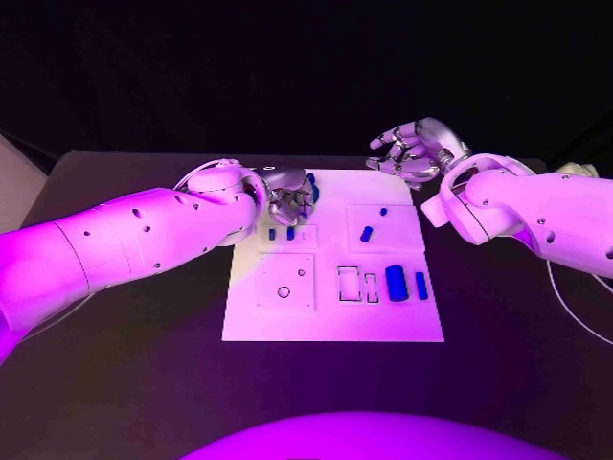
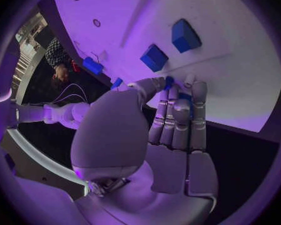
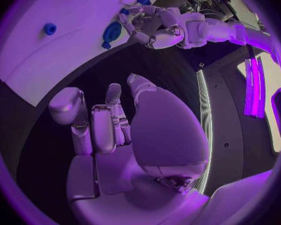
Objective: Assemble the parts on the task board
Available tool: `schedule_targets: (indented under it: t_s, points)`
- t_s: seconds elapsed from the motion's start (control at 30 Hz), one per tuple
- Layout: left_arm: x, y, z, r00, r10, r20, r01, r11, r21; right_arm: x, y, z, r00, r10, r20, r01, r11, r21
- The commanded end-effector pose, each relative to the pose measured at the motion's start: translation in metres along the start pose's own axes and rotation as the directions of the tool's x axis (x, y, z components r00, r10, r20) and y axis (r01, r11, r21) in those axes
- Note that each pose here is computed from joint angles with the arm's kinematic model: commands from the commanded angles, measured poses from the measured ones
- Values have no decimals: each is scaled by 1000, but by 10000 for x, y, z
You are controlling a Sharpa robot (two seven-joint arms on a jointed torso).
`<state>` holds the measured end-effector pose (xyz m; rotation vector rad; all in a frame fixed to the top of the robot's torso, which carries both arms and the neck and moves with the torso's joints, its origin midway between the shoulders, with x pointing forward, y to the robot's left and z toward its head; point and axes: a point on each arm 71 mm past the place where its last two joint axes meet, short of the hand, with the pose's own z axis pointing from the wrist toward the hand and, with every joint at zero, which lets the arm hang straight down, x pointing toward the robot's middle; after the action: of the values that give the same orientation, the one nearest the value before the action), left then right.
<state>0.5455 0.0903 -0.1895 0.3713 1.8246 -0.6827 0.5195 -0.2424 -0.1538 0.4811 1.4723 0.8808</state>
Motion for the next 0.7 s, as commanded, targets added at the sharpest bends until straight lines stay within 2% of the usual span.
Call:
schedule_targets:
  t_s: [0.03,0.7]
  points:
    - [18,-14,11,1000,-9,-19,10,1000,11,17,12,-2,1000,2,-17,-2,1000,-10]
    - [37,36,4,999,-1,-39,0,1000,-18,11,8,-8,1000,2,-18,-2,1000,-8]
